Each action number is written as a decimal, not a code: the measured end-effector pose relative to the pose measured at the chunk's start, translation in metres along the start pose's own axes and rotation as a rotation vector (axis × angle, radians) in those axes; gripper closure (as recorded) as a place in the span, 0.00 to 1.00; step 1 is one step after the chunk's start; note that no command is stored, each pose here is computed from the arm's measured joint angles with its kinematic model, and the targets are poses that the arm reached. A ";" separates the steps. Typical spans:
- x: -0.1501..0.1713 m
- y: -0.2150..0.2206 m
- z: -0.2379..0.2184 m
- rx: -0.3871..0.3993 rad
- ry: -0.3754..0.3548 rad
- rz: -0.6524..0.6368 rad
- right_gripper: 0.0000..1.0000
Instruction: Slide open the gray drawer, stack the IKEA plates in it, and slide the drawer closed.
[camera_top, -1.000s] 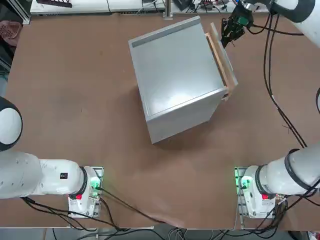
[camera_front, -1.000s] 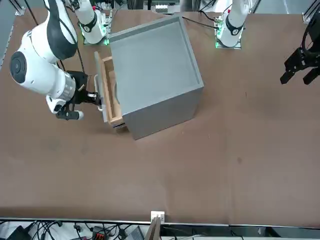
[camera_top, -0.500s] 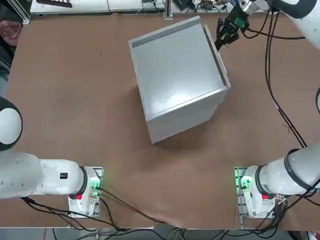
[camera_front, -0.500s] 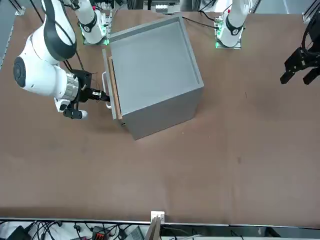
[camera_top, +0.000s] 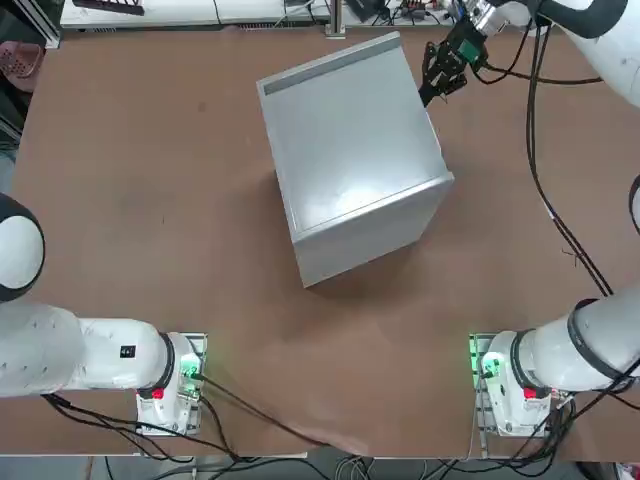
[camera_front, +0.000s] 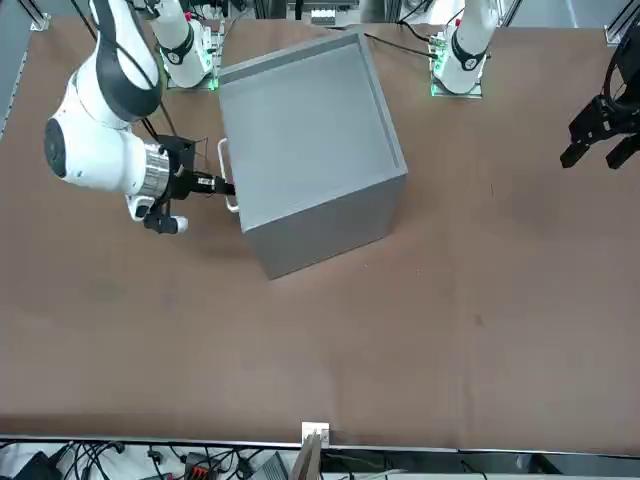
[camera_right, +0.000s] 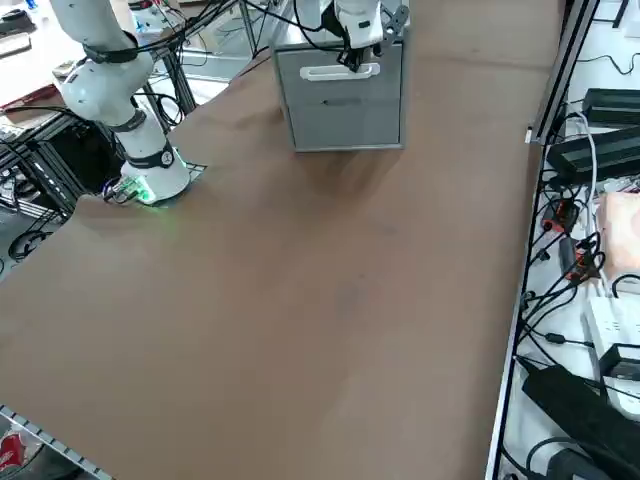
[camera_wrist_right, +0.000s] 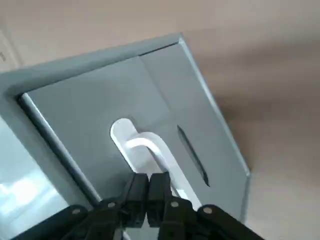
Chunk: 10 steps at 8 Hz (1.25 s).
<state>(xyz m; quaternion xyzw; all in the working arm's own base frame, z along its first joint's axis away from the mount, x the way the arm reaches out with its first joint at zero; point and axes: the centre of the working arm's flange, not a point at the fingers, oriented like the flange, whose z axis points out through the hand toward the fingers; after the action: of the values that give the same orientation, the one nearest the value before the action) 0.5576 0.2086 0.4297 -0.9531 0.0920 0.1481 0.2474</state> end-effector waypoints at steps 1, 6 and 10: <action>-0.002 -0.004 0.003 -0.002 0.000 0.000 0.99; -0.005 -0.011 0.000 -0.068 0.043 -0.036 0.95; 0.000 -0.006 -0.093 -0.364 0.233 -0.122 0.73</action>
<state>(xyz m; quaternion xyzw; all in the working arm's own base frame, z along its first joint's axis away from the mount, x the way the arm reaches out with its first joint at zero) 0.5807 0.1670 0.5103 -0.9965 0.0339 0.0359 0.0676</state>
